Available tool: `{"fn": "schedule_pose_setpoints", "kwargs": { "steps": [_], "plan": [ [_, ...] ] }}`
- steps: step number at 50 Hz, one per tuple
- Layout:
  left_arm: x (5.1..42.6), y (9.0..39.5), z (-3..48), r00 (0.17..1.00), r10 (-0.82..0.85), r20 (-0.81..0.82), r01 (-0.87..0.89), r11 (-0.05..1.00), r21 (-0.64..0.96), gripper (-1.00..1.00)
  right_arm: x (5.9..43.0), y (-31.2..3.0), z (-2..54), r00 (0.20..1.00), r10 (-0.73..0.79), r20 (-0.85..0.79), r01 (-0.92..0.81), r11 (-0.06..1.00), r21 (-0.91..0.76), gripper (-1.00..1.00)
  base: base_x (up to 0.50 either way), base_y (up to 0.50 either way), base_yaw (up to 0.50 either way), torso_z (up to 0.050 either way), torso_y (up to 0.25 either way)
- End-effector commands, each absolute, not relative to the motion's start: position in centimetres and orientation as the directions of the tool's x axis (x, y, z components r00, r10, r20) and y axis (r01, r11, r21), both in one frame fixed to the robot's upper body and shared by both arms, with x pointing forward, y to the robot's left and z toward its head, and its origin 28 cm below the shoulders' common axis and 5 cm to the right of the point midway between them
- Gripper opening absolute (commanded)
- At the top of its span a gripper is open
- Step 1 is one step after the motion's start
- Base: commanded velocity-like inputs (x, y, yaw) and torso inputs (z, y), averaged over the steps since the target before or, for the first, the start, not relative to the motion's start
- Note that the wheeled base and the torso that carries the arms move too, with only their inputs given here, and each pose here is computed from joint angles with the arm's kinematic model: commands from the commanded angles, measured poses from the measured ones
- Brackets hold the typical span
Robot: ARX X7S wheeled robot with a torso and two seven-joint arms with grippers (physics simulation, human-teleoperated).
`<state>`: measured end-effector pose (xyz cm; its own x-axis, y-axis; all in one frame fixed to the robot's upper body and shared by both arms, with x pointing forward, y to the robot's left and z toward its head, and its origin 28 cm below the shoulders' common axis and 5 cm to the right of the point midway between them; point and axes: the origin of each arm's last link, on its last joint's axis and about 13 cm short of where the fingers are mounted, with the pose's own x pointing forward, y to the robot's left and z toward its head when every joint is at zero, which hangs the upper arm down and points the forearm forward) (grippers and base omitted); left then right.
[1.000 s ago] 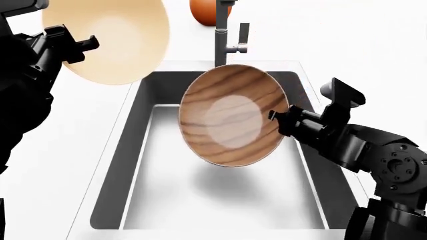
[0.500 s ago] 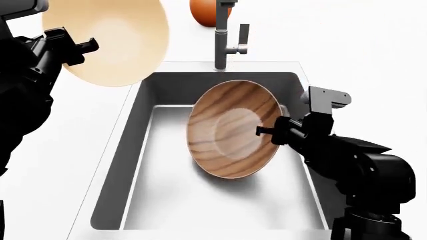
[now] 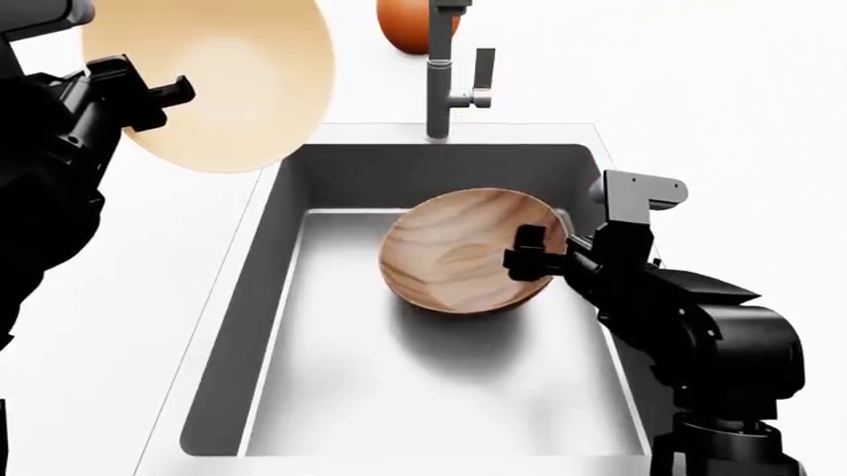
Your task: Stack the bowls in the sink.
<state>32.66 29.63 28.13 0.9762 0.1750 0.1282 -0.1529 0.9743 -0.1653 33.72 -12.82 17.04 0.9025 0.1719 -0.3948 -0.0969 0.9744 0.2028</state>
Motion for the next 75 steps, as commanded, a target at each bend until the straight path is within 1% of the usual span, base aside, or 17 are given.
{"fn": "schedule_pose_setpoints", "kwargs": {
  "steps": [1, 10, 26, 36, 41, 51, 60, 64, 75],
  "plan": [
    [32.6, 29.7, 28.5, 0.973, 0.181, 0.142, -0.156, 0.973, -0.167, -1.00, 33.6, -12.4, 10.9, 0.710, 0.395, -0.583, -0.073, 0.865, 0.497, 1.00, 0.02, -0.01, 0.00, 0.000, -0.016],
    [32.5, 29.7, 28.6, 0.973, 0.178, 0.143, -0.154, 0.974, -0.165, -1.00, 33.5, -12.6, 11.4, 0.720, 0.387, -0.576, -0.077, 0.870, 0.488, 1.00, 0.02, -0.01, 0.00, -0.009, -0.015],
    [32.5, 29.6, 28.6, 0.975, 0.171, 0.145, -0.147, 0.975, -0.164, -1.00, 32.4, -13.7, 17.2, 0.805, 0.357, -0.474, -0.135, 0.888, 0.440, 1.00, 0.00, 0.00, 0.00, -0.002, -0.005],
    [32.6, 29.4, 28.1, 0.980, 0.152, 0.125, -0.135, 0.982, -0.134, -1.00, 31.9, -14.0, 19.0, 0.831, 0.347, -0.434, -0.156, 0.896, 0.417, 1.00, 0.00, 0.00, 0.00, 0.000, 0.000],
    [32.5, 29.3, 28.1, 0.985, 0.133, 0.112, -0.117, 0.983, -0.140, -1.00, 31.5, -14.3, 20.7, 0.867, 0.351, -0.354, -0.196, 0.893, 0.405, 1.00, 0.00, 0.00, 0.00, 0.000, 0.000],
    [32.4, 29.4, 28.1, 0.985, 0.128, 0.113, -0.113, 0.984, -0.136, -1.00, 30.7, -14.8, 22.7, 0.906, 0.326, -0.268, -0.216, 0.904, 0.370, 1.00, 0.00, 0.00, 0.00, 0.000, 0.000],
    [32.3, 29.5, 28.1, 0.985, 0.140, 0.105, -0.126, 0.983, -0.131, -1.00, 29.9, -15.4, 23.9, 0.924, 0.303, -0.232, -0.210, 0.912, 0.352, 1.00, 0.00, 0.00, 0.00, 0.000, 0.000],
    [32.4, 29.5, 27.8, 0.985, 0.151, 0.077, -0.144, 0.985, -0.097, -1.00, 29.6, -15.6, 24.5, 0.933, 0.292, -0.211, -0.210, 0.917, 0.340, 1.00, 0.00, 0.00, 0.00, 0.000, 0.000],
    [32.4, 28.6, 27.0, 0.995, 0.079, -0.063, -0.081, 0.996, -0.023, -1.00, 28.2, -16.8, 26.4, 0.966, 0.235, -0.110, -0.191, 0.930, 0.314, 1.00, 0.00, 0.00, 0.00, 0.000, 0.000]
  ]
}}
